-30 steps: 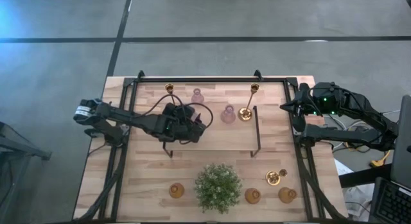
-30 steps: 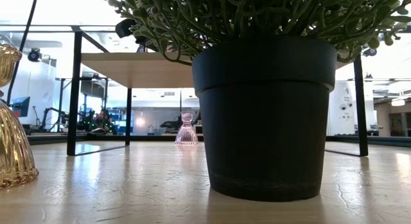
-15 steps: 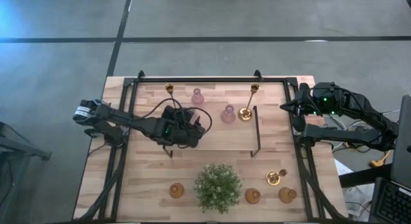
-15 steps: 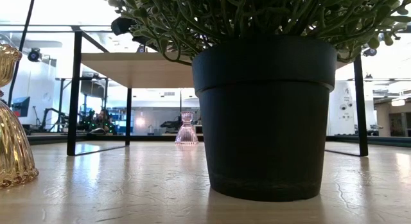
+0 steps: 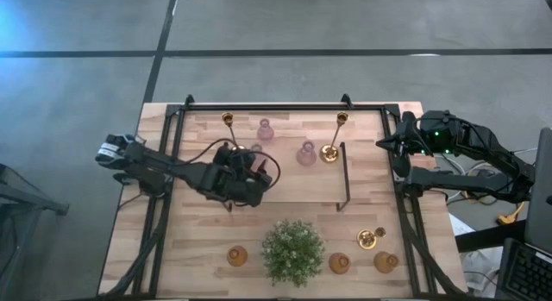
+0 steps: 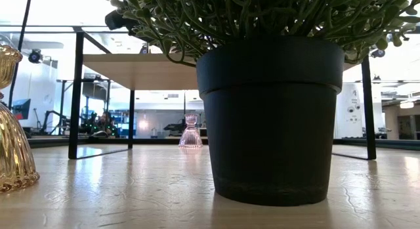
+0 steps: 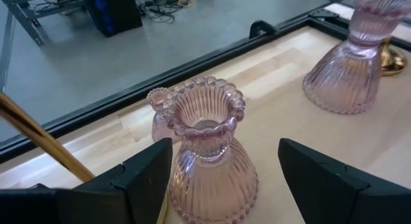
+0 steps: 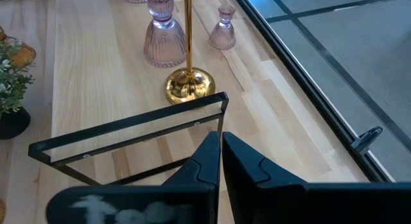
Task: Pick & Place candle stick holders
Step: Adjust the right pink vase on the shelf
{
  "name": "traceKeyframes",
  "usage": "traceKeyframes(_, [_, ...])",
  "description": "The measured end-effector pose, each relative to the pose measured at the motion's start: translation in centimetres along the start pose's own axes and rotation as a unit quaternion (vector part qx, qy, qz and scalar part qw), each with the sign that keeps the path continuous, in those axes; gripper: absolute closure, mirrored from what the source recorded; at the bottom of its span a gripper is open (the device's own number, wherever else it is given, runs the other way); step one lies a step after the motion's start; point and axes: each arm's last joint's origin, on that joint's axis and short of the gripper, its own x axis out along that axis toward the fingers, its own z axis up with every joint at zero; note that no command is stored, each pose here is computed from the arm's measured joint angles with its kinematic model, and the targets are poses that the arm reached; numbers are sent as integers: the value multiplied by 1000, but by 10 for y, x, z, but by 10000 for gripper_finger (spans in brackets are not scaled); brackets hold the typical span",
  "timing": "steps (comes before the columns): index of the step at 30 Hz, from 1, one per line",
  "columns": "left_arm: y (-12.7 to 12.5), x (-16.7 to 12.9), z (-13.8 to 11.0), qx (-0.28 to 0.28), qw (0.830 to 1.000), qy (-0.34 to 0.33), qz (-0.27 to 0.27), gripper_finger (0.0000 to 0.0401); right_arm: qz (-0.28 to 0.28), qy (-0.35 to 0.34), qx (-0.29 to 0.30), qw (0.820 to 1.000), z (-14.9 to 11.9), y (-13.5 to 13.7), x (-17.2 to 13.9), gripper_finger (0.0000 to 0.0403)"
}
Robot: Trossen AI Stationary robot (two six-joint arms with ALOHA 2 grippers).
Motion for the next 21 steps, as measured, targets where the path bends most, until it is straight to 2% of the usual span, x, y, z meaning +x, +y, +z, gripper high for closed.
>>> traceKeyframes(10, [-6, -19, -8, 16, 999, -3, -29, 114, 0, 0, 0, 1000, 0, 0, 0, 390])
traceKeyframes(18, [-8, -60, -14, 33, 995, -20, -88, 114, 0, 0, 0, 1000, 0, 0, 0, 390])
traceKeyframes(21, [-4, -79, -14, 64, 991, -31, -116, 114, 0, 0, 0, 1000, 0, 0, 0, 390])
